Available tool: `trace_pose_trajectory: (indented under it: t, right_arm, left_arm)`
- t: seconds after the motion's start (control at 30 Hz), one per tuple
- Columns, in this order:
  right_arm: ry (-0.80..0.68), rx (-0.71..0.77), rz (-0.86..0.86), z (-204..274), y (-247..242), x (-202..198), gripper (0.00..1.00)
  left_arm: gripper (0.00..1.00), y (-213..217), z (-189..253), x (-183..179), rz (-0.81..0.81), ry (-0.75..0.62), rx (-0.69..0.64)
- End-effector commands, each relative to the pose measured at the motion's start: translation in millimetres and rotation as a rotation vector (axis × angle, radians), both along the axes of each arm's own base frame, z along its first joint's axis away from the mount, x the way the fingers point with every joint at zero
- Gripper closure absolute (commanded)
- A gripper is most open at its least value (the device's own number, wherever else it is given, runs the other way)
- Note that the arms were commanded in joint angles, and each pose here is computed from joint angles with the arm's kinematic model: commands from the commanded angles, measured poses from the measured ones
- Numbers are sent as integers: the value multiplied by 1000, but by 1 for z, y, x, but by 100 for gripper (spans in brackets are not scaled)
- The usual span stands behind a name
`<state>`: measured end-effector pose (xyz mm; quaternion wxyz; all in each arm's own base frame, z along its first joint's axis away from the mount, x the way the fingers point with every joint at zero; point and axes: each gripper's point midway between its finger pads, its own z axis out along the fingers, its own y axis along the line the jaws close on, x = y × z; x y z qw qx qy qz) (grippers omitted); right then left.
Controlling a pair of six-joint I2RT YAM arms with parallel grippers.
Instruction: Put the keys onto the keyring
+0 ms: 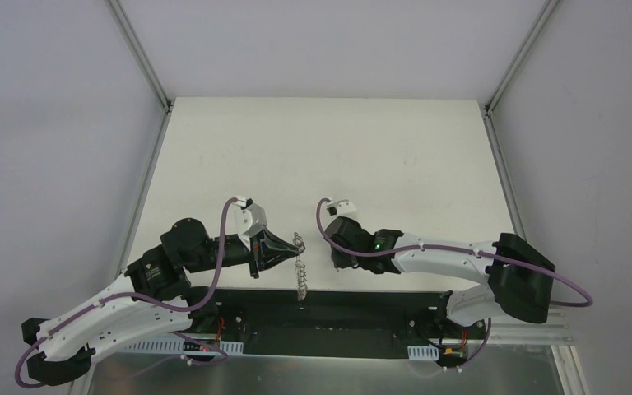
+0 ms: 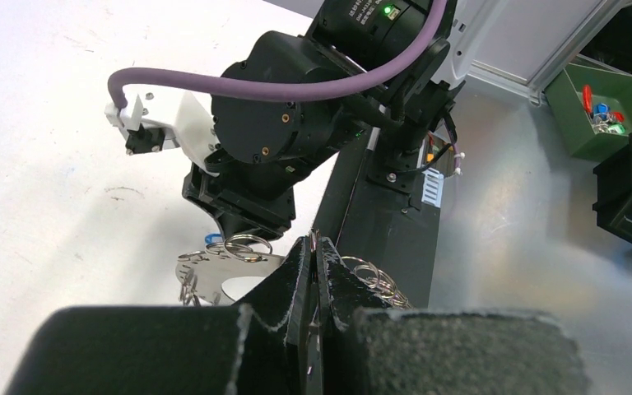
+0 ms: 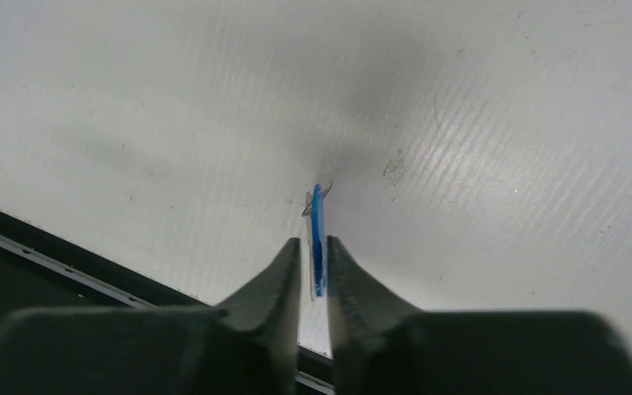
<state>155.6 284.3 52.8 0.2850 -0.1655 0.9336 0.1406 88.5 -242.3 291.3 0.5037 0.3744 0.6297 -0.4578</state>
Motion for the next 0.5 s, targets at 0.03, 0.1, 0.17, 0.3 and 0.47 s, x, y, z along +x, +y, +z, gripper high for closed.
trace_pose_trajectory:
  t: [0.03,0.1,0.17,0.3,0.47]
  right_arm:
    - [-24,-58,-44,2,-15,3,66]
    - [-39,-86,-64,0,-21,7,62]
    - [-54,-110,-79,0,-26,10,61]
    - [-78,-115,-86,4,-28,13,60]
    - [-112,-88,-101,14,-21,22,60]
  left_arm:
    - [100,-2,16,2,2,-41,-50]
    - [100,-1,16,1,1,-41,-50]
    - [100,-1,16,1,1,-40,-52]
    - [100,0,16,1,2,-41,-55]
    - [100,0,15,1,0,-38,-53]
